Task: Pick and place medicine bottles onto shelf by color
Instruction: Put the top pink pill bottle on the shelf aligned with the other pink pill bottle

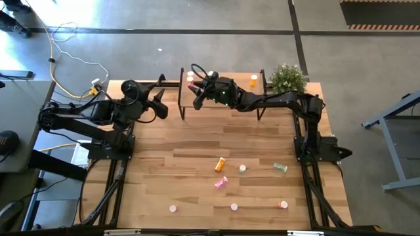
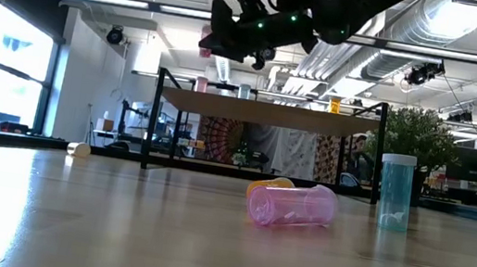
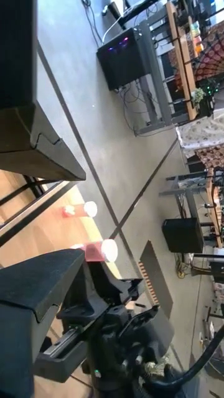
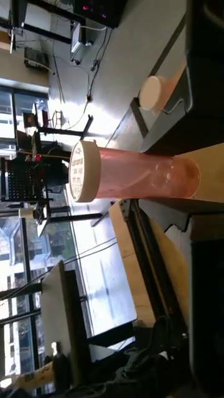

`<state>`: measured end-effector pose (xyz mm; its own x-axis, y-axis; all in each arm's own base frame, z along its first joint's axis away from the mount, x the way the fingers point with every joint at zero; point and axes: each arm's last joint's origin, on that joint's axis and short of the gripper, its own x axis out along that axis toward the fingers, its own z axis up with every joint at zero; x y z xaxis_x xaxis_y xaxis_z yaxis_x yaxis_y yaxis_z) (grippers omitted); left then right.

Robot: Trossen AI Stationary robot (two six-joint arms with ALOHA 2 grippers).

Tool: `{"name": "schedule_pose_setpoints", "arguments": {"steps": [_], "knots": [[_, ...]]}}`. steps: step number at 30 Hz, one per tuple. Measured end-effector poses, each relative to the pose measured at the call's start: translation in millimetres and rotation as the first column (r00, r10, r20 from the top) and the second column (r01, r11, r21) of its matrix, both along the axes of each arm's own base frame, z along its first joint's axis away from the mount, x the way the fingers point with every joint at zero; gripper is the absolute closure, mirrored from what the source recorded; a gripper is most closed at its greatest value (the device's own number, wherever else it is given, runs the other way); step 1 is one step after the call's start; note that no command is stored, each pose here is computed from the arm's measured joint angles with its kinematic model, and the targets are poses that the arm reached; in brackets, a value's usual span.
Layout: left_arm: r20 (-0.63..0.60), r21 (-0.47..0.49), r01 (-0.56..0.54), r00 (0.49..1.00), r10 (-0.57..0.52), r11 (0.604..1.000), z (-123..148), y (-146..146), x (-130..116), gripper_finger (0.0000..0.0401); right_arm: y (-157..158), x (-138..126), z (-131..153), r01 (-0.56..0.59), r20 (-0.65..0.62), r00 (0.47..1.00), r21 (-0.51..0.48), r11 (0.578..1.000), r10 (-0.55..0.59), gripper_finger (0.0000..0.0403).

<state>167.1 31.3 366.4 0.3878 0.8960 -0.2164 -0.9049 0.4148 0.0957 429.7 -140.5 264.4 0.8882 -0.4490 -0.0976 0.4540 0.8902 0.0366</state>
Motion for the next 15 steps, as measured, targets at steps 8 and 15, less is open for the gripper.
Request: {"name": "schedule_pose_setpoints", "arguments": {"steps": [8,15], "knots": [[-0.019,0.004,0.006,1.000,-0.006,1.000,-2,0,0,0.0222,8,-5,-20,0.073,0.001,0.997,0.051,0.996,-0.073,0.0311],[-0.018,0.006,0.007,1.000,-0.006,1.000,-1,0,0,0.0222,14,-4,-30,0.079,0.024,0.996,0.065,0.995,-0.080,0.0311]]}}
